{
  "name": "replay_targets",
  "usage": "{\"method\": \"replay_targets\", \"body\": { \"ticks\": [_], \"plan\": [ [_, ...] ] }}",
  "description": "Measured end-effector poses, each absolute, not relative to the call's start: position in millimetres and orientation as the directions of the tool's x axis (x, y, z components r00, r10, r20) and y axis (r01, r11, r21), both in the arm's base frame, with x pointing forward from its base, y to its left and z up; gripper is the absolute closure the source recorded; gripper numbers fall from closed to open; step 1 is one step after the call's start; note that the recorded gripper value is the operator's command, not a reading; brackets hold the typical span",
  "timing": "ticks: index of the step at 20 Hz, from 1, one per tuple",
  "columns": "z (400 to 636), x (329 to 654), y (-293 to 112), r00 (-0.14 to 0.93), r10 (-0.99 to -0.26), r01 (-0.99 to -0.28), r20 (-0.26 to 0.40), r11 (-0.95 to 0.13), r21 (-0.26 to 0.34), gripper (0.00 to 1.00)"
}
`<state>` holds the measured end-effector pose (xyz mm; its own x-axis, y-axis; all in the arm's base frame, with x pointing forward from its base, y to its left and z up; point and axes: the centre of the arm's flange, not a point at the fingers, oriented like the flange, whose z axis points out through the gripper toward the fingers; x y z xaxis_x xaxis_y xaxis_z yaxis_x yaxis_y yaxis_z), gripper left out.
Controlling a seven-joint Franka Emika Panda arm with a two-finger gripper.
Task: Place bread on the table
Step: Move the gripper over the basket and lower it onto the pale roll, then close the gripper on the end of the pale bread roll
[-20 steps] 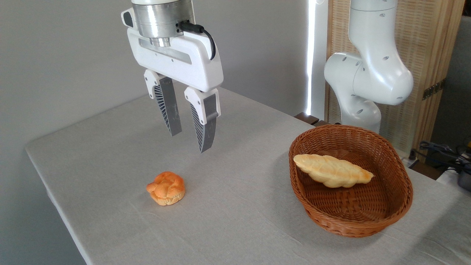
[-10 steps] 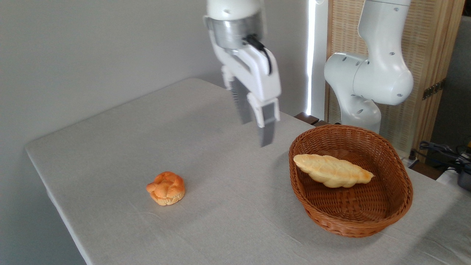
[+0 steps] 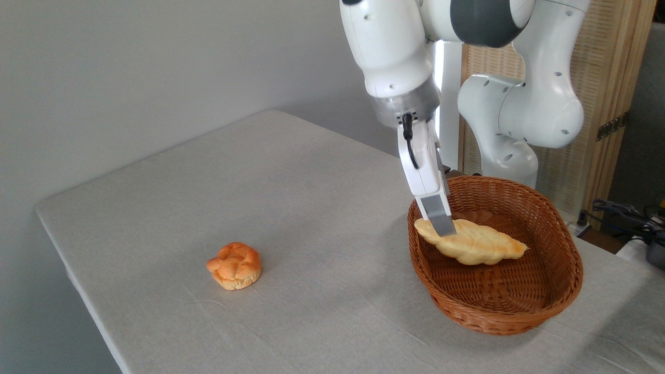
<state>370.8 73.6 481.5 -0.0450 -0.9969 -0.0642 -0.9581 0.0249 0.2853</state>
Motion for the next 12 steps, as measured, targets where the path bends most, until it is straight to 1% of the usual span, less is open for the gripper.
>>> {"method": "replay_targets", "body": {
  "ticks": [2,5,8,11,12],
  "plan": [
    [468.7,367.4,73.4,-0.066,-0.995,-0.952,-0.07,0.042,0.303,0.06],
    [450.3,364.8,70.4,-0.082,-0.994,-0.951,-0.067,0.058,0.303,0.06],
    [438.9,362.9,67.8,-0.091,-0.994,-0.951,-0.065,0.067,0.303,0.06],
    [433.6,362.6,66.2,-0.098,-0.993,-0.952,-0.064,0.075,0.297,0.11],
    [431.8,362.5,65.6,-0.1,-0.993,-0.952,-0.063,0.077,0.295,0.17]
  ]
}}
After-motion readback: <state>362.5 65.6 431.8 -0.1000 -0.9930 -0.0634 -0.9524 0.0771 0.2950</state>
